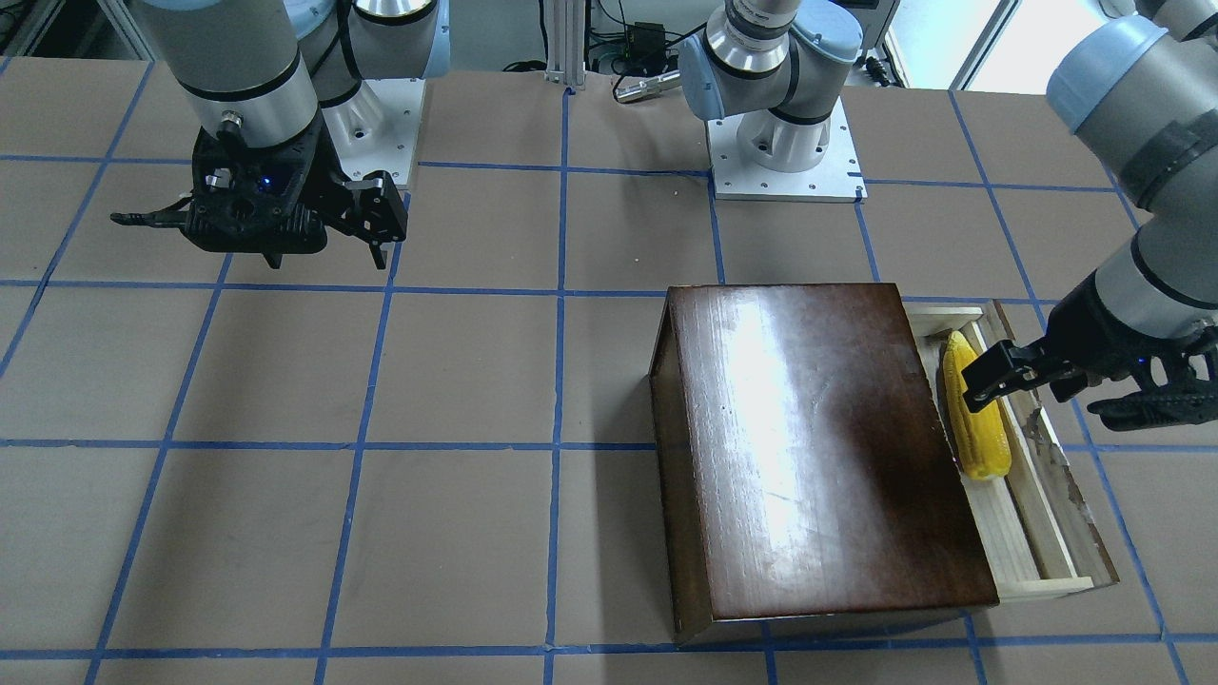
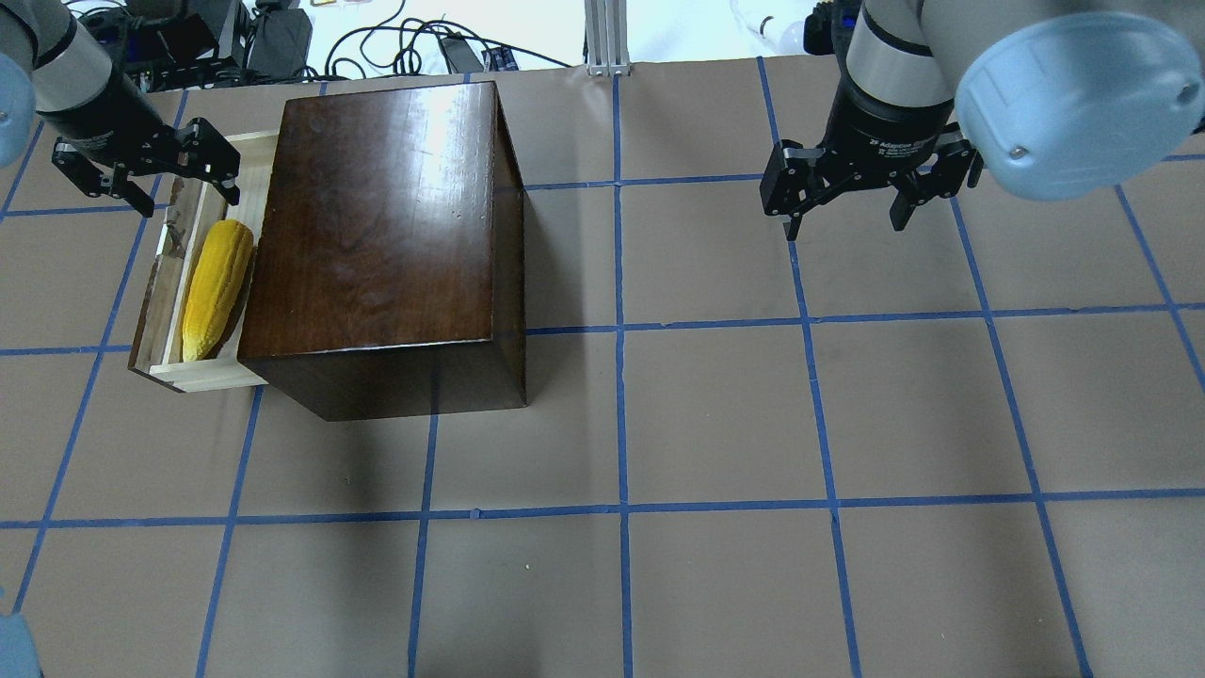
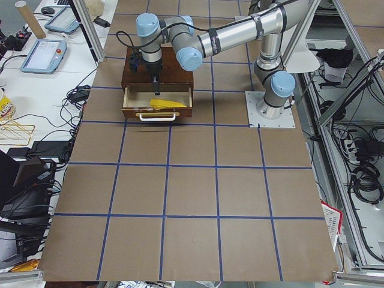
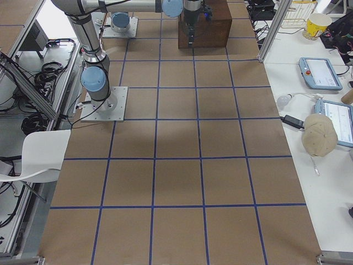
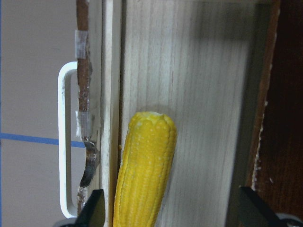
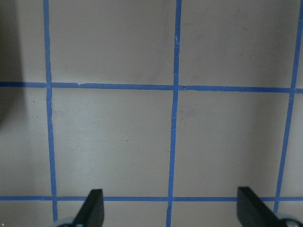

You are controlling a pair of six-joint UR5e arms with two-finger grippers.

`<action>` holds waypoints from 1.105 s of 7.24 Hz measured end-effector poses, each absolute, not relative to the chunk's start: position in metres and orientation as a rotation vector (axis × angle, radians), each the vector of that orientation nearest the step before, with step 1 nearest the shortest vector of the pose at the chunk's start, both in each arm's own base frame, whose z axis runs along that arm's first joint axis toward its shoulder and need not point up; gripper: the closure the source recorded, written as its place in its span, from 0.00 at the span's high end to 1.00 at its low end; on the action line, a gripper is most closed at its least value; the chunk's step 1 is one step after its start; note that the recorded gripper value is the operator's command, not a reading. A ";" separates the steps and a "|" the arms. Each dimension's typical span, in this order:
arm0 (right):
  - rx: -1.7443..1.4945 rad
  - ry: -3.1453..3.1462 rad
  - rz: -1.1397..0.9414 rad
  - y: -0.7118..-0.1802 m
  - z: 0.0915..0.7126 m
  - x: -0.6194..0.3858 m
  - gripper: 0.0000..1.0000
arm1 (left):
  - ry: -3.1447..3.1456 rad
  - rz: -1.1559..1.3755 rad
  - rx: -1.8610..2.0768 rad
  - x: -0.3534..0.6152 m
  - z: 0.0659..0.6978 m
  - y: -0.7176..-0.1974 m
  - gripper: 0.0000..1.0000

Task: Open drawer and put corn inside

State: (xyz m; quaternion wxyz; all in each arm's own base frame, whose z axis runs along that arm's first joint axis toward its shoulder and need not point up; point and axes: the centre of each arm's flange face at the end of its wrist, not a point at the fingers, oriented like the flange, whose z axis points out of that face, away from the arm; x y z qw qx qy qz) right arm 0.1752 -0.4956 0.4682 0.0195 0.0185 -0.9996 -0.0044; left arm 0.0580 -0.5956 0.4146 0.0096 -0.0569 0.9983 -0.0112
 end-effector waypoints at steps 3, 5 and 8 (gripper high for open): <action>0.057 -3.102 -0.014 -0.496 0.468 0.175 1.00 | 3.120 -0.049 -0.075 -0.012 0.461 -0.566 1.00; 0.058 -3.102 -0.014 -0.496 0.468 0.175 1.00 | 3.124 -0.046 -0.057 -0.084 0.480 -0.542 1.00; 0.058 -3.102 -0.014 -0.495 0.468 0.175 1.00 | 3.125 0.042 0.027 -0.160 0.497 -0.495 1.00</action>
